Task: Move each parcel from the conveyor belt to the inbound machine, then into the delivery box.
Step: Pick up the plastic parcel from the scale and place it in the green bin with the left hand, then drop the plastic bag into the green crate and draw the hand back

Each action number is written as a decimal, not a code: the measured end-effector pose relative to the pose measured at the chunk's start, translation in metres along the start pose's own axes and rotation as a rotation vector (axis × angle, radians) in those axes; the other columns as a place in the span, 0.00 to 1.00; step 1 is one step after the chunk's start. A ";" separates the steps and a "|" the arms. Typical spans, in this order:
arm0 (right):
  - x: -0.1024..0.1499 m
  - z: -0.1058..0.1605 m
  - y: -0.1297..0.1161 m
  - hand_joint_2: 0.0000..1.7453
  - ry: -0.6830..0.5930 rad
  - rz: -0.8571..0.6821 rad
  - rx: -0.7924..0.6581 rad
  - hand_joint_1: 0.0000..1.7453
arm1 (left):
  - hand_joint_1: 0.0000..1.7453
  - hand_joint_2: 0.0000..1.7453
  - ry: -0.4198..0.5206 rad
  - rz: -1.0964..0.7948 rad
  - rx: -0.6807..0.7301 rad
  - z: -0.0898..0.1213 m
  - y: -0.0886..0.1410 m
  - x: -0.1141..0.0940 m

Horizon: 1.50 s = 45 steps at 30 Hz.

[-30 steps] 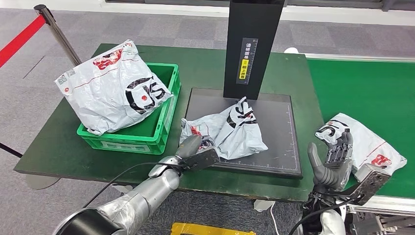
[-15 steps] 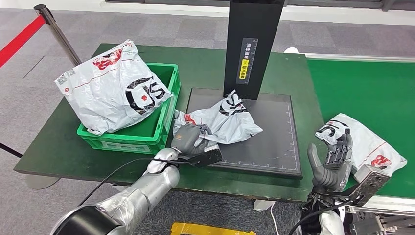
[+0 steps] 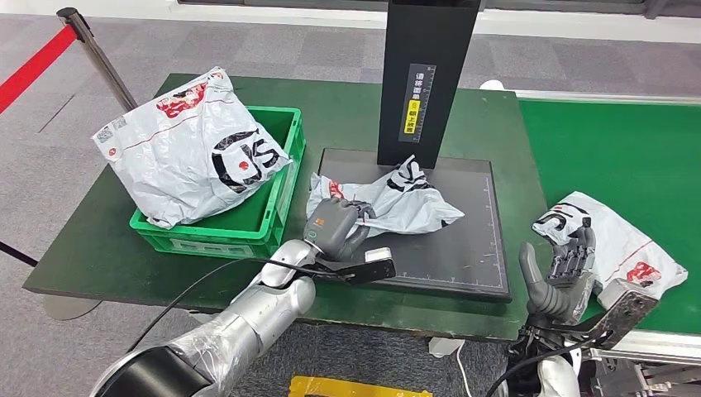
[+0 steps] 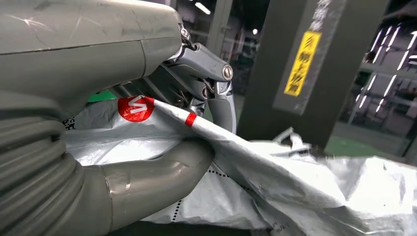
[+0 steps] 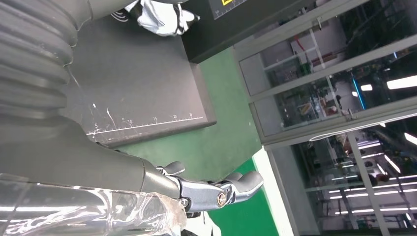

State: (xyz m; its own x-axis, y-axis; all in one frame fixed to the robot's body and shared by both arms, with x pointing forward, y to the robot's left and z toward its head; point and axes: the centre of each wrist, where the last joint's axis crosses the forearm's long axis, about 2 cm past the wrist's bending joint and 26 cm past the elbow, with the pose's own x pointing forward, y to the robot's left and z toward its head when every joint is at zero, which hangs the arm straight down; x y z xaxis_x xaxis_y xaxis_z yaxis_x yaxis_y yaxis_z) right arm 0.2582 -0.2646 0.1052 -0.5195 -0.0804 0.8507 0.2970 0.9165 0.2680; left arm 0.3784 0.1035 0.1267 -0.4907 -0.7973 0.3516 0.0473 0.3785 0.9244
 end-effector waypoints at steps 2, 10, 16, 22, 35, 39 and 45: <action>0.000 0.001 0.000 1.00 0.002 0.002 -0.002 0.00 | 1.00 1.00 -0.022 -0.026 0.013 -0.005 0.005 0.007; -0.001 0.003 -0.001 1.00 0.008 0.004 -0.003 0.00 | 1.00 1.00 -0.099 -0.192 0.051 -0.027 0.031 0.039; -0.001 0.004 -0.001 1.00 0.009 0.007 0.000 0.00 | 1.00 1.00 -0.137 -0.339 0.114 -0.039 0.053 0.056; -0.001 0.007 -0.003 1.00 0.015 0.011 -0.001 0.00 | 1.00 1.00 -0.147 -0.410 0.174 -0.043 0.067 0.060; -0.005 0.020 -0.014 1.00 0.038 0.029 -0.033 0.00 | 1.00 1.00 -0.035 -0.584 0.393 -0.024 0.118 0.004; -0.006 0.021 -0.014 1.00 0.042 0.029 -0.033 0.00 | 1.00 1.00 -0.015 -0.591 0.405 -0.020 0.121 -0.003; -0.008 0.022 -0.015 1.00 0.053 0.026 -0.043 0.00 | 1.00 1.00 0.083 -0.607 0.460 -0.014 0.127 -0.025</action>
State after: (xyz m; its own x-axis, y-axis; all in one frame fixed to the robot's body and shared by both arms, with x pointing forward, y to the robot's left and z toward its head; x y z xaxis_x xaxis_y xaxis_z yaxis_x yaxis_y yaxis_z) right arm 0.2401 -0.2691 0.0848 -0.4687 -0.0784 0.8799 0.3446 0.9009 0.2638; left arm 0.4086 0.1654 0.2376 -0.2476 -0.9536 -0.1714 -0.5852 0.0062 0.8109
